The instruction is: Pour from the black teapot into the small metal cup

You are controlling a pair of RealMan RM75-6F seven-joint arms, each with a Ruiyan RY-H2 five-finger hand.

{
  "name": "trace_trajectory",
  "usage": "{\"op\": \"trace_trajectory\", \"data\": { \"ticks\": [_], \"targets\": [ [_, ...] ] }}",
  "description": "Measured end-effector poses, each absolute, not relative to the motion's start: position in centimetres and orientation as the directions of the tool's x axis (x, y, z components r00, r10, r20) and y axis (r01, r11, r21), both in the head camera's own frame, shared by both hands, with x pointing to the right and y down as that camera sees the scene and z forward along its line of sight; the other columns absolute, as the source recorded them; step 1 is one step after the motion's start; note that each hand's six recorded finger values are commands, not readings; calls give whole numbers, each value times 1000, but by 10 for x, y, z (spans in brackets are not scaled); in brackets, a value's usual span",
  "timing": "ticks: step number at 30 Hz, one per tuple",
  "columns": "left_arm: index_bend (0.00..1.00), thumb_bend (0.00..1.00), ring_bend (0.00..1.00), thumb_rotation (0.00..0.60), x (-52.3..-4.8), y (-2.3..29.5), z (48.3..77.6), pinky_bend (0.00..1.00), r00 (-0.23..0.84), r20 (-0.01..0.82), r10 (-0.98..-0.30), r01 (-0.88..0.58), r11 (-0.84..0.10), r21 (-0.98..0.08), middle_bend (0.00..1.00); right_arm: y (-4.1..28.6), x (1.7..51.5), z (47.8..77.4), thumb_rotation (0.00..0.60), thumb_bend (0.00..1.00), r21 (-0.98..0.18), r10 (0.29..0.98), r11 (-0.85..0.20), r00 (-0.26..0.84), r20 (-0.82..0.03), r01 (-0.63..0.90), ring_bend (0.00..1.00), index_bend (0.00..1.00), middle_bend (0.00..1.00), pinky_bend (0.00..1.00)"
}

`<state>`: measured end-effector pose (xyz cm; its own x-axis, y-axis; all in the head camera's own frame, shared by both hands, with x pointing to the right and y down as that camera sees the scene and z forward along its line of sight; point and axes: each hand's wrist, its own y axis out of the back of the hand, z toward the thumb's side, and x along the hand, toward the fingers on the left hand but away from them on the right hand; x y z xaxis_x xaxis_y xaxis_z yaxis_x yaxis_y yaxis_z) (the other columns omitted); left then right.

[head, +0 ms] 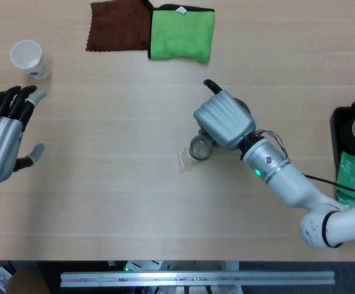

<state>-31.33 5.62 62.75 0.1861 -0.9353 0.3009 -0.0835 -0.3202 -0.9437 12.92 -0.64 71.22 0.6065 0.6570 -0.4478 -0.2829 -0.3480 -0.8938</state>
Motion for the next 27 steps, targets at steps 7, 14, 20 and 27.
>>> {"op": "trace_trajectory", "data": {
  "ticks": [7, 14, 20, 27],
  "targets": [
    [114, 246, 116, 600, -312, 56, 628, 159, 188, 300, -935, -85, -320, -944, 123, -8, 131, 711, 555, 364, -894, 660, -343, 603, -448, -289, 1000, 1000, 963, 165],
    [114, 246, 116, 600, -311, 56, 628, 159, 191, 300, -935, -87, -321, -943, 123, -7, 134, 711, 556, 365, -893, 662, -342, 600, -449, -292, 1000, 1000, 963, 165],
    [114, 246, 116, 600, -310, 56, 629, 159, 192, 303, -934, -89, -324, -942, 123, -6, 136, 712, 556, 364, -893, 663, -354, 599, -449, -278, 1000, 1000, 963, 166],
    [113, 246, 116, 600, -309, 57, 630, 159, 190, 305, -933, -89, -326, -941, 123, -5, 141, 714, 557, 365, -898, 678, -384, 595, -432, -214, 1000, 1000, 963, 166]
  ]
}}
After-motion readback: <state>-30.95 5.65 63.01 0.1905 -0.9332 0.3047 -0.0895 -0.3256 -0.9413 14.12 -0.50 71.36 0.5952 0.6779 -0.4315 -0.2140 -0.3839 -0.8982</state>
